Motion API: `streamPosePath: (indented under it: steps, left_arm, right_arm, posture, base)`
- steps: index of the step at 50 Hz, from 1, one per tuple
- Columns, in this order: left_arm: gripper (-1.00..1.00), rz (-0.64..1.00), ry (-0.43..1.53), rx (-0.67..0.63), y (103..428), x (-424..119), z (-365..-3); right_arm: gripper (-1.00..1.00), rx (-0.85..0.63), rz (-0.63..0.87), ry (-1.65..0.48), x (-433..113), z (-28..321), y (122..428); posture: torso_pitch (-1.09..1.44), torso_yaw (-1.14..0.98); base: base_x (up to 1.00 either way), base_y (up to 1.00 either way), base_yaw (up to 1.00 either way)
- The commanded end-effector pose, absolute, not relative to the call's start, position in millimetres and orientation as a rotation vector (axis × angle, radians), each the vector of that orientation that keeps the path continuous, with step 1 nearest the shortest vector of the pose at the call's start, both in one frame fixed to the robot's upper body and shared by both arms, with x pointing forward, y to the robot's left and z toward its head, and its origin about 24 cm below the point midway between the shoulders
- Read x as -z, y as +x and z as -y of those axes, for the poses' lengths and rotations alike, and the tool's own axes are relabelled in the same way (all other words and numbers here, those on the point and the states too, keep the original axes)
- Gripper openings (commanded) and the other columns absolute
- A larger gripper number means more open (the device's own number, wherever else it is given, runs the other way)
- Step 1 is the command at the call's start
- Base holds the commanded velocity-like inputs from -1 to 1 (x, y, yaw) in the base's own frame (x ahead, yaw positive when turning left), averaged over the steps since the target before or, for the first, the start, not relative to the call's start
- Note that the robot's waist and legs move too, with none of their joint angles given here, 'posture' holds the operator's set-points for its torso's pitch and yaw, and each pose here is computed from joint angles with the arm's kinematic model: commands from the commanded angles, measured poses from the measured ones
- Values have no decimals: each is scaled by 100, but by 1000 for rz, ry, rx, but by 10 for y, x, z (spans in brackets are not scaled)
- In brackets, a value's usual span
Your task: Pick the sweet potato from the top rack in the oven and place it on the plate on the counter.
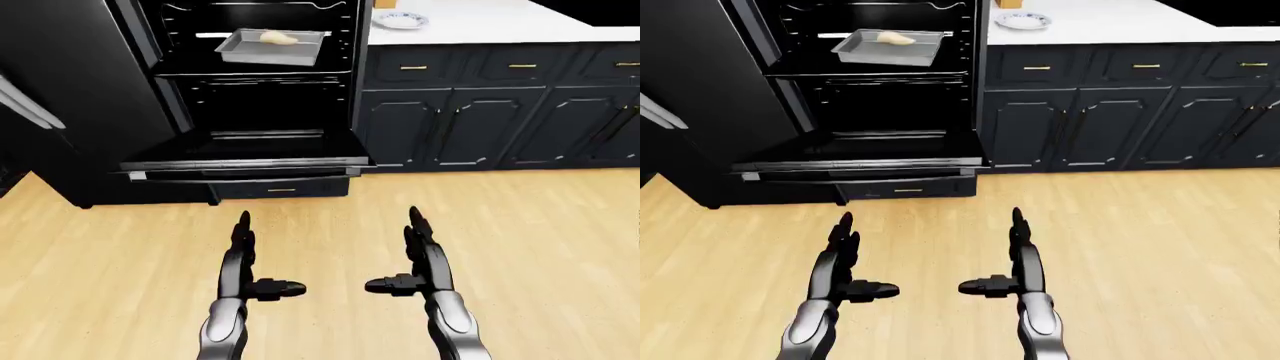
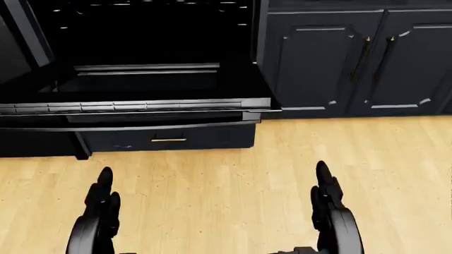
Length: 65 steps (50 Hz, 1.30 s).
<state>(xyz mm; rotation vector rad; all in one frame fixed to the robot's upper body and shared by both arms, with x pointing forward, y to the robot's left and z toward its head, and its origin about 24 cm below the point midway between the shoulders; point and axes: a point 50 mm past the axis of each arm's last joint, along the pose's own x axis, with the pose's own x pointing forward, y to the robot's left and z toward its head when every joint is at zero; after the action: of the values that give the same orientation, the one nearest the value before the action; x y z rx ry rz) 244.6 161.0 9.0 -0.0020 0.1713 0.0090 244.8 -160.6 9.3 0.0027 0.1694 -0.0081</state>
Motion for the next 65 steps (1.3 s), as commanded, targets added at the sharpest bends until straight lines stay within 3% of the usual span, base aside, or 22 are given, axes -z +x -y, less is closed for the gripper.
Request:
streamPosePath:
  steps: [1, 13, 25, 52, 65]
  left_arm:
    - [100, 19, -24, 17, 2543, -569, -1606]
    - [100, 101, 84, -13, 2808, -1395, -1709]
    - [100, 226, 162, -20, 2921, -2106, -1714]
    - [100, 395, 244, -116, 2356, -2704, -1947]
    - [100, 414, 249, -126, 2213, -2739, -1985]
  right_arm:
    - [100, 27, 38, 13, -521, 1615, 2594]
    - [100, 57, 157, -68, -1408, 1656, 2942]
    - [100, -8, 293, -81, -2033, 1660, 3071]
    - [100, -30, 450, -160, -2817, 1638, 2810]
    - [100, -28, 465, -164, -2856, 1611, 2750]
  posture:
    - [0, 0]
    - [0, 0]
    - [0, 0]
    - [0, 0]
    - [0, 0]
  base:
    - [0, 0, 0]
    - [0, 0, 0]
    - [7, -4, 0]
    - [30, -18, 0]
    - [44, -22, 0]
